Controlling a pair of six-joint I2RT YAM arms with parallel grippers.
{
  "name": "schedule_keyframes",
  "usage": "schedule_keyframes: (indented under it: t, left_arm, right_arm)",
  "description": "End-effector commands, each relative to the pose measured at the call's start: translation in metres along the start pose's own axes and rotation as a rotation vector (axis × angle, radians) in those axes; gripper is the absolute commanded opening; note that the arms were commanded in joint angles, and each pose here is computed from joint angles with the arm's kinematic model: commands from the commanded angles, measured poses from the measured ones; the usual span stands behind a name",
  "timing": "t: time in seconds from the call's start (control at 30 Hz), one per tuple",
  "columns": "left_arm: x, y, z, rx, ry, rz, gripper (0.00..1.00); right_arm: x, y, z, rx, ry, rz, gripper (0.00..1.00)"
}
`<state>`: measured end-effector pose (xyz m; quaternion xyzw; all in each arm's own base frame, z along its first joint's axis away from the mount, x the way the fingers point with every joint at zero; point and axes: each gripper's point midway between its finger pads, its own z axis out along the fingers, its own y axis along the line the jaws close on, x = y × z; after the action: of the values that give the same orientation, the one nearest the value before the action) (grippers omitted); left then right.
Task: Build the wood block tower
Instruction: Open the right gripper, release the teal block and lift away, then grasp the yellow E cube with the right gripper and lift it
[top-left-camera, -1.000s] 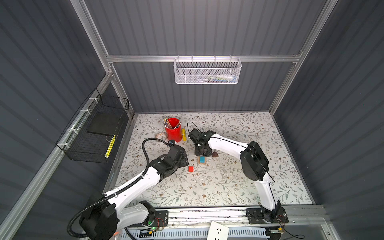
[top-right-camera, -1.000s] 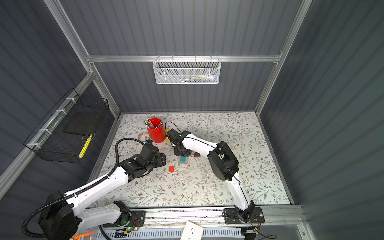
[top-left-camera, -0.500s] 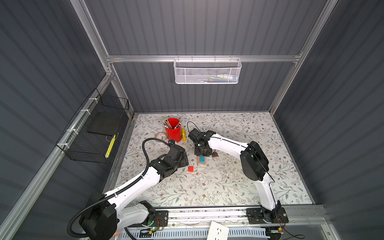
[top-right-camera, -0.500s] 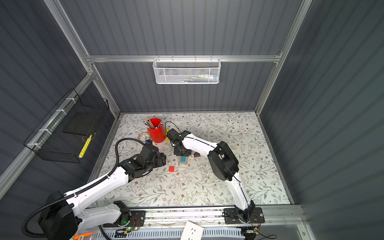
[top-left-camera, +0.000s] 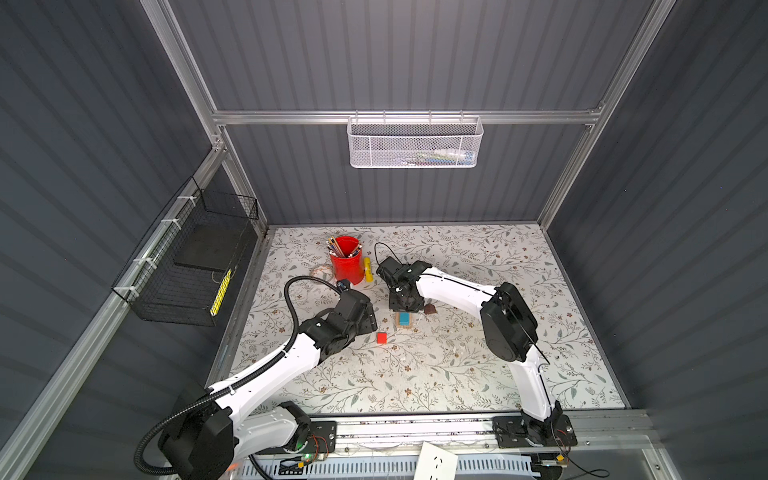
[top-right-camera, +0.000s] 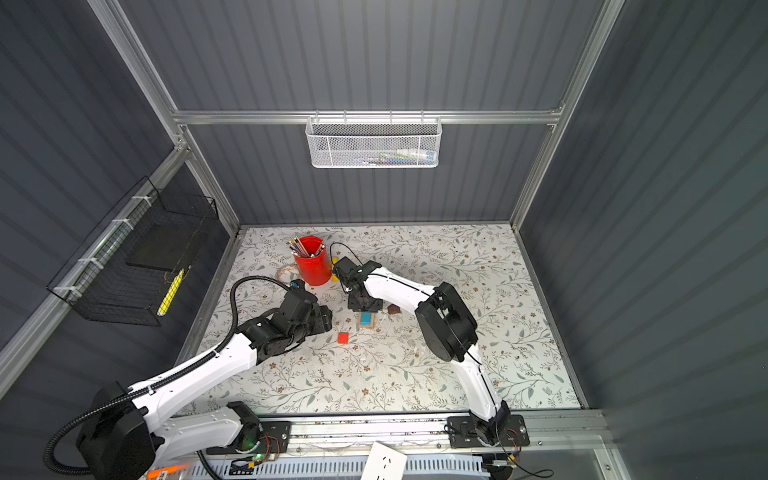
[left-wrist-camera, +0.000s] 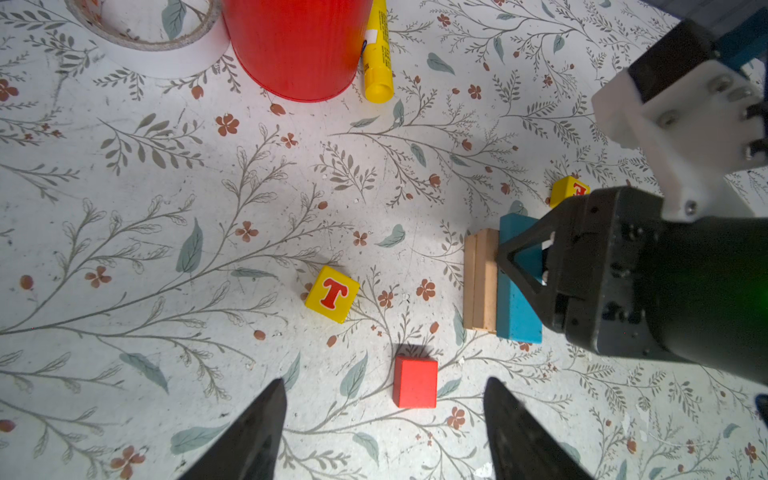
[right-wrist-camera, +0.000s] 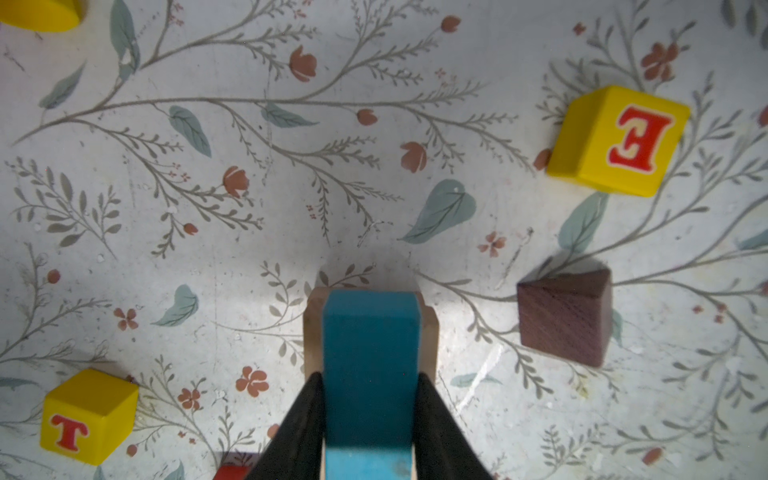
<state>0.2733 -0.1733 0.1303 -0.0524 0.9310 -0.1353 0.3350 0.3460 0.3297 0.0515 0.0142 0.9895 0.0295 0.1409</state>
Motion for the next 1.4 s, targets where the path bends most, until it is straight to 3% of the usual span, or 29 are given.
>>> schedule_keyframes:
  t: [0.0,0.47,0.7,1.07,1.37]
  left_arm:
    - [0.000,0.005,-0.002,-0.012,0.000,-0.014,0.75]
    - [-0.003,0.004,-0.006,-0.013,-0.005,-0.007,0.75]
    - [-0.006,0.003,-0.009,-0.012,-0.006,0.023,0.76]
    - [-0.007,-0.020,0.000,0.059,0.037,0.082,0.79]
    - [-0.007,-0.038,0.017,0.105,0.069,0.099,0.82]
  right_arm:
    - [-0.003,-0.001,0.001,0.015,-0.003,0.008,0.36]
    - [-0.014,0.003,-0.035,-0.054,-0.060,-0.002,0.49]
    - [-0.030,-0.027,-0.061,-0.017,-0.149,-0.038,0.57]
    - [-0.057,-0.081,-0.031,-0.011,-0.136,0.001,0.71]
    - [-0.065,-0.083,0.000,0.011,-0.092,0.029,0.74]
